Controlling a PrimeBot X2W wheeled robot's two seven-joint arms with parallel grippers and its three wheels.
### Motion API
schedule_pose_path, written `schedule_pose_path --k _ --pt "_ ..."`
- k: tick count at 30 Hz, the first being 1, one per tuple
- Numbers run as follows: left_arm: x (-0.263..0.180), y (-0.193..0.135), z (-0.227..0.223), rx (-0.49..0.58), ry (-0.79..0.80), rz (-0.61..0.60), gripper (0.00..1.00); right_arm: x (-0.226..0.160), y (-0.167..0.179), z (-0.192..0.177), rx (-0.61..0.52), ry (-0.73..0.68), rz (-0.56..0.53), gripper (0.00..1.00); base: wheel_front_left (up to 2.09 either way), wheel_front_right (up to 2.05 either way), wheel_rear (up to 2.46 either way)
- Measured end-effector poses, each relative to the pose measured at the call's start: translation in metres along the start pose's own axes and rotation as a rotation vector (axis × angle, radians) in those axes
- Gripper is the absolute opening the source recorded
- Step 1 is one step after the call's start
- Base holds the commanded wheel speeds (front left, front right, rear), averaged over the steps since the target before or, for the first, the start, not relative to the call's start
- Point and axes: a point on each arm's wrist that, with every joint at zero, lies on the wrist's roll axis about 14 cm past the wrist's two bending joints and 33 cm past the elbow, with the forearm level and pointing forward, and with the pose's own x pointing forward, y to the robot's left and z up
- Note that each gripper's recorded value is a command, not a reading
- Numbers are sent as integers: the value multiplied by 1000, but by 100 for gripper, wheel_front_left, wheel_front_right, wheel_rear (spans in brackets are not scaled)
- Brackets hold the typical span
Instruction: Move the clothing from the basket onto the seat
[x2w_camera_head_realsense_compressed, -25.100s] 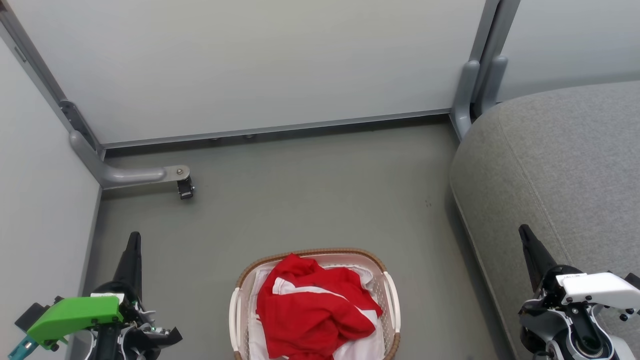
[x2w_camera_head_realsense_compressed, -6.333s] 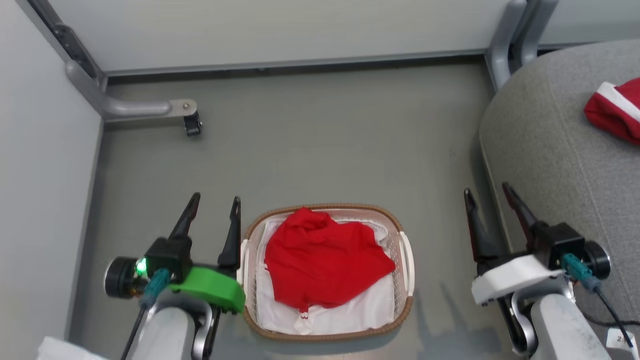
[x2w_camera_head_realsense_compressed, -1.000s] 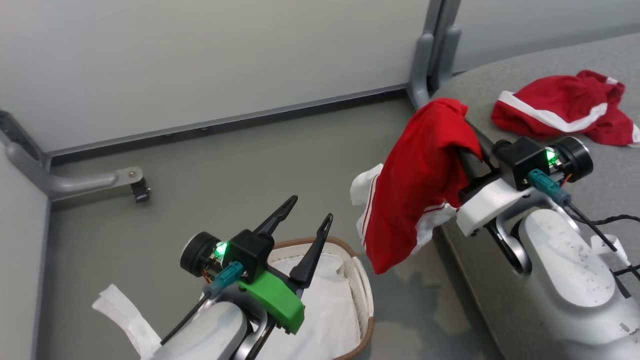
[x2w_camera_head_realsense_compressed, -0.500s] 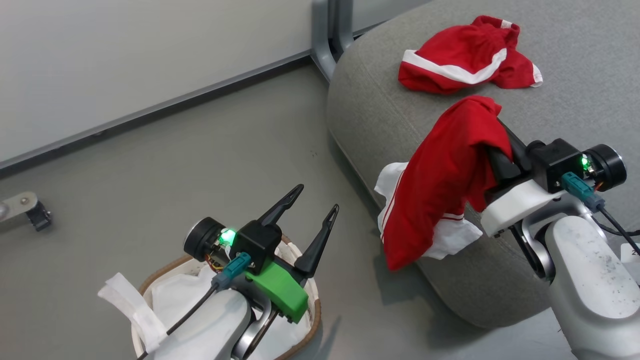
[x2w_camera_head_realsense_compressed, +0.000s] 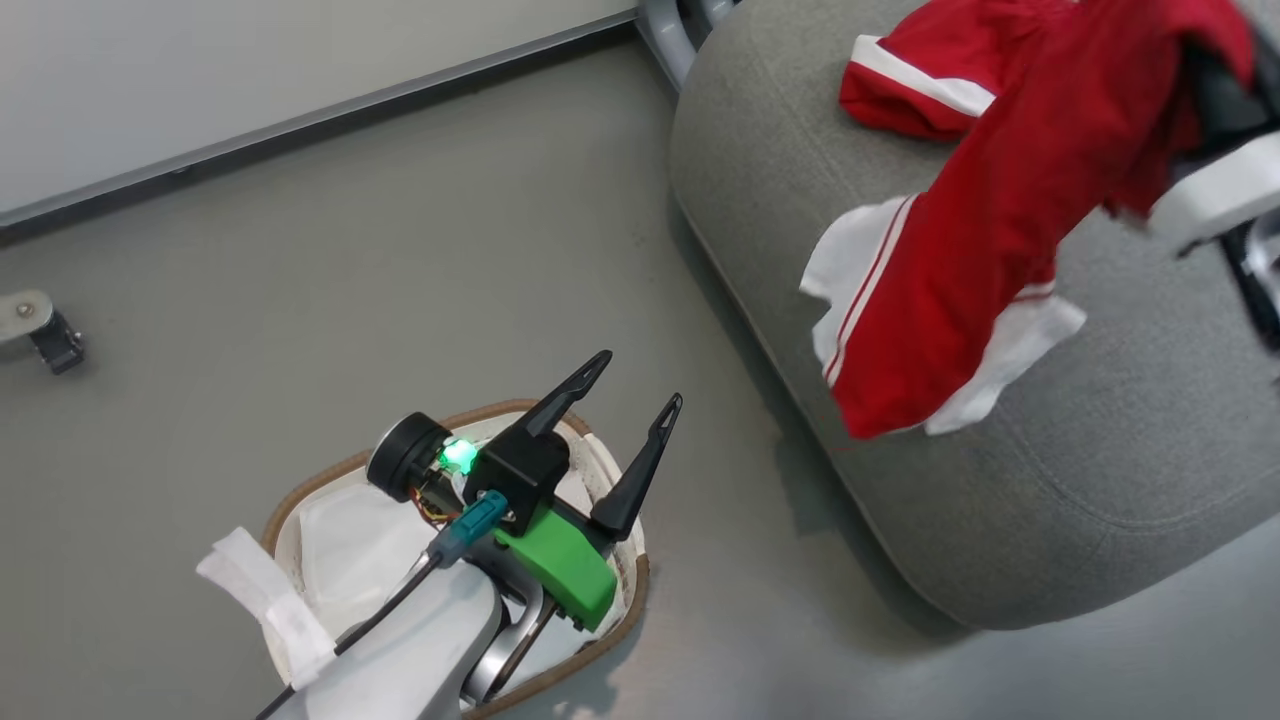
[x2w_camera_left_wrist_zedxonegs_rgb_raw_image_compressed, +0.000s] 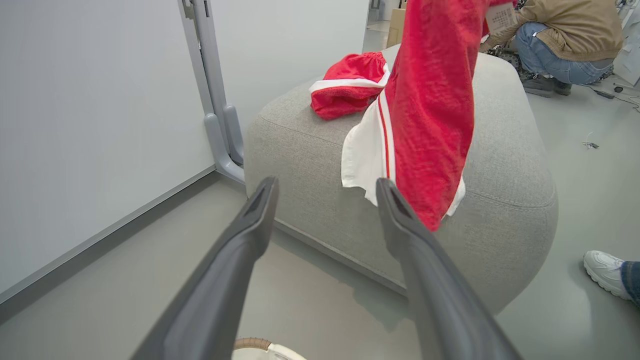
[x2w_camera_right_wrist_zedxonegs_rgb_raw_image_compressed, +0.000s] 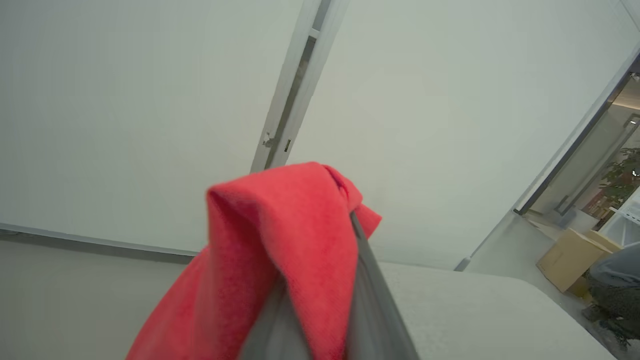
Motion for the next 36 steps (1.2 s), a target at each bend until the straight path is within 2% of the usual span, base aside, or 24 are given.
schedule_pose_path --k 4,8,14,16,20,26,27,30,31,32,33,36 --pt "-10 14 -2 4 8 44 100 36 -44 56 -116 -87 -57 0 0 0 0" --pt "-18 25 -2 -1 7 79 100 61 -85 95 -155 -126 -143 0 0 0 0" --pt "-28 41 -7 -1 14 119 100 90 -117 97 -213 -72 -213 0 0 0 0" --pt "-29 47 -11 -3 20 126 100 99 -118 81 -218 -33 -218 0 0 0 0" --pt "-29 55 -23 -4 46 126 100 115 -101 17 -176 82 -203 0 0 0 0" --pt "-29 72 -42 -26 81 143 100 110 -35 -115 -107 306 -104 0 0 0 0" --pt "-30 74 -48 -35 93 147 100 106 -23 -135 -113 342 -81 12 0 0 0" --pt "-33 78 -62 -55 121 156 100 91 6 -181 -92 425 -37 29 0 0 0" --pt "-34 79 -66 -61 127 158 100 85 15 -193 -82 450 -23 43 0 0 0" --pt "-34 79 -69 -65 132 158 100 79 23 -203 -74 468 -11 75 0 0 0" --pt "-34 79 -71 -68 137 156 100 75 28 -208 -67 478 -4 100 0 0 0" --pt "-32 77 -74 -70 145 145 100 61 31 -217 -65 495 2 100 0 0 0"
